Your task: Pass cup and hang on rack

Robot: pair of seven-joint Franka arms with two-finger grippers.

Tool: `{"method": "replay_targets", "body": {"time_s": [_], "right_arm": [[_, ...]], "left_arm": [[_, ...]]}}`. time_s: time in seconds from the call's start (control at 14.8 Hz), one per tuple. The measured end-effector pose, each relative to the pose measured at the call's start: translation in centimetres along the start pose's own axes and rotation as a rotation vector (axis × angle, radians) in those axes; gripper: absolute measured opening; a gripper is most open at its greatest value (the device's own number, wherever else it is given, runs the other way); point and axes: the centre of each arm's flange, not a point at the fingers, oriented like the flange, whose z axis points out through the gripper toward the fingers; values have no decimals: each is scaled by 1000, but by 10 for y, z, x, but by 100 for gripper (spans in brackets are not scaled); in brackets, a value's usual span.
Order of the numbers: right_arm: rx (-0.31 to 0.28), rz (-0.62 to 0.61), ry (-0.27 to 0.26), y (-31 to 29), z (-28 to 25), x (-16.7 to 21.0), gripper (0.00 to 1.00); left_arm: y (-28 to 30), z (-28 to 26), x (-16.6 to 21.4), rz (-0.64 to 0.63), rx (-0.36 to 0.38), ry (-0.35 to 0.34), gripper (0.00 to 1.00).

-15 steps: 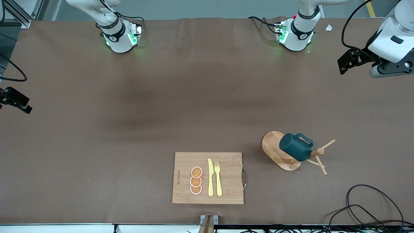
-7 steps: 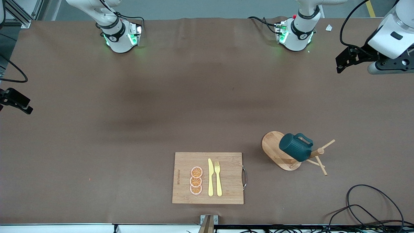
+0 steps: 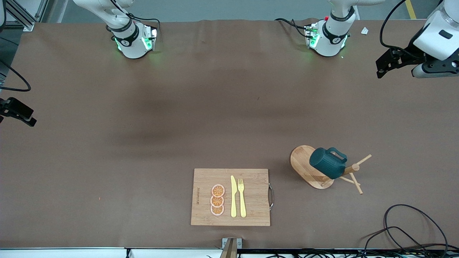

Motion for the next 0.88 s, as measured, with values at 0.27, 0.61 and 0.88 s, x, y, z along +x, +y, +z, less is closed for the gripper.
{"method": "replay_targets", "body": {"time_s": [0.27,0.61,0.88], "right_arm": [[0,-1,0,0,0,0,100],[0,-1,1,0,0,0,100],[0,-1,1,0,0,0,100]], "left_arm": [[-3,1,0,-6,-1,-3,100],[-3,1,1,-5,-2,-1,100],[-3,-3,1,-5,-3,9,100]]}}
